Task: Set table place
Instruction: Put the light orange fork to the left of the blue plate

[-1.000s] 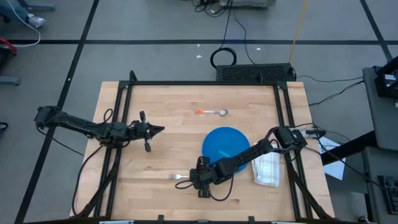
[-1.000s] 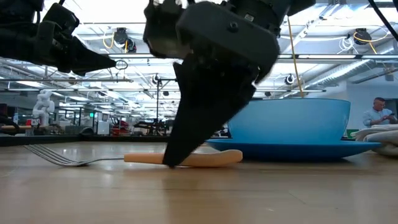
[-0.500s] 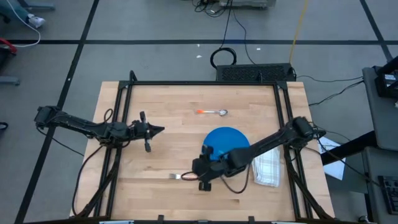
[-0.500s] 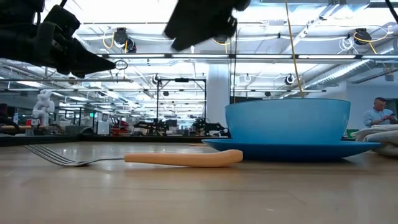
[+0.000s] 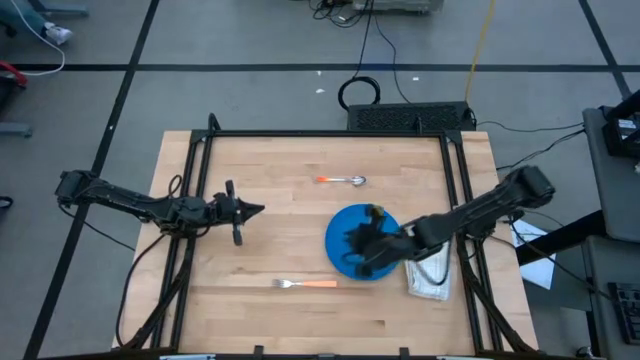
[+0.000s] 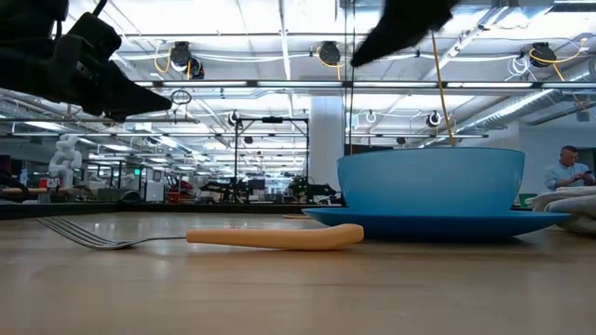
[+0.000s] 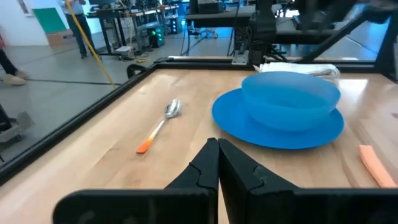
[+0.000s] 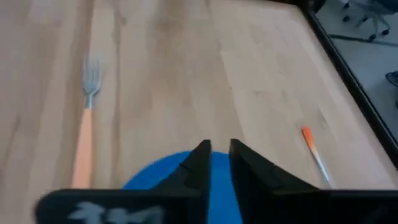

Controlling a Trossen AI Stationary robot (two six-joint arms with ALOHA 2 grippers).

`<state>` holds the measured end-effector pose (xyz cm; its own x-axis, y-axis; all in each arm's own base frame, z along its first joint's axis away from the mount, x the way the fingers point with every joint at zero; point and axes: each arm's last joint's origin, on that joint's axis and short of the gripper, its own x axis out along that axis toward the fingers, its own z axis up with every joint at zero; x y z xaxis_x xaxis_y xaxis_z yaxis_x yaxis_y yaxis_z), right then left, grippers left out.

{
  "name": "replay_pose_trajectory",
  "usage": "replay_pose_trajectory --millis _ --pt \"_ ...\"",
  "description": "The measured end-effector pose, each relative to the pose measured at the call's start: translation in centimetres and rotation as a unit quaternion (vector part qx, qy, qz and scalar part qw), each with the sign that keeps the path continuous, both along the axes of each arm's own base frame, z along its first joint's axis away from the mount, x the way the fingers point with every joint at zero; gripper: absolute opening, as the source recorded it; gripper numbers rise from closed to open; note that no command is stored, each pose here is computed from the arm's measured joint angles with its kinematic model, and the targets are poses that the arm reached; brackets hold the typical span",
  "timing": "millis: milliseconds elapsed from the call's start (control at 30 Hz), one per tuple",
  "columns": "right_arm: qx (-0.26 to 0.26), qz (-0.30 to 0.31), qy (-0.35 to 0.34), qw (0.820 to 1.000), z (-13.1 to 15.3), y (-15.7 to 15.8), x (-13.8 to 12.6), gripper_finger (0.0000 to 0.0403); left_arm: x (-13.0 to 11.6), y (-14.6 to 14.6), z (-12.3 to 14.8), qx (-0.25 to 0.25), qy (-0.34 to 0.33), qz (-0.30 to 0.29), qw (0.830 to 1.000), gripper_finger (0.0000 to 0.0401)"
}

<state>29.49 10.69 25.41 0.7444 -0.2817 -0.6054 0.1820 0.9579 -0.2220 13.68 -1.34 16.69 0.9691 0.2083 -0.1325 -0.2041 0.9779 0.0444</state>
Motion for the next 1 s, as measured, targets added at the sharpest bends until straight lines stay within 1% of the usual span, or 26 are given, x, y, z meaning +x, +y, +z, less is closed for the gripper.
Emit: replay_pose_trajectory --millis 67,100,233,333,400,533,700,867,933,1000 --pt "0.006 -0.002 -0.022 1.0 -1.0 -1.0 -1.6 0.0011 0.0 -0.1 0.0 -0.006 -0.001 -0.011 1.0 0.001" --pt "0.008 -0.001 -0.035 0.999 -1.4 -1.6 -2.4 0.0006 0.0 -0.1 0.0 -0.009 -0.001 -0.016 1.0 0.001" --pt "0.013 -0.007 -0.082 0.997 -2.3 -3.7 -5.5 0.0007 0.0 -0.2 0.1 -0.013 -0.005 -0.028 1.0 0.001" --pt "0.012 -0.013 -0.105 0.994 -3.1 -5.1 -7.7 0.0001 0.0 -0.2 0.1 -0.012 -0.006 -0.031 0.999 0.001" --pt "0.012 -0.014 -0.126 0.992 -3.3 -5.8 -9.1 0.0002 0.0 -0.2 0.1 -0.001 -0.004 -0.033 0.999 0.001" --pt "0.004 -0.009 -0.165 0.986 -4.1 -6.8 -11.5 0.0001 0.1 -0.2 0.3 0.044 -0.008 -0.035 0.998 0.001" --pt "-0.018 -0.005 -0.179 0.984 -5.2 -7.7 -13.4 0.0 0.1 -0.1 0.6 0.071 -0.015 -0.032 0.997 0.001" --pt "-0.023 -0.016 -0.2 0.979 -6.2 -8.5 -14.4 0.0 0.1 -0.1 1.1 0.07 -0.041 -0.022 0.996 0.001" --pt "-0.025 -0.016 -0.198 0.98 -6.8 -8.6 -14.8 0.0 0.1 -0.1 0.9 0.08 -0.031 -0.022 0.996 0.001" --pt "-0.025 -0.016 -0.197 0.98 -7.3 -8.7 -15.1 0.0 0.1 -0.1 0.5 0.079 -0.007 -0.019 0.997 0.001"
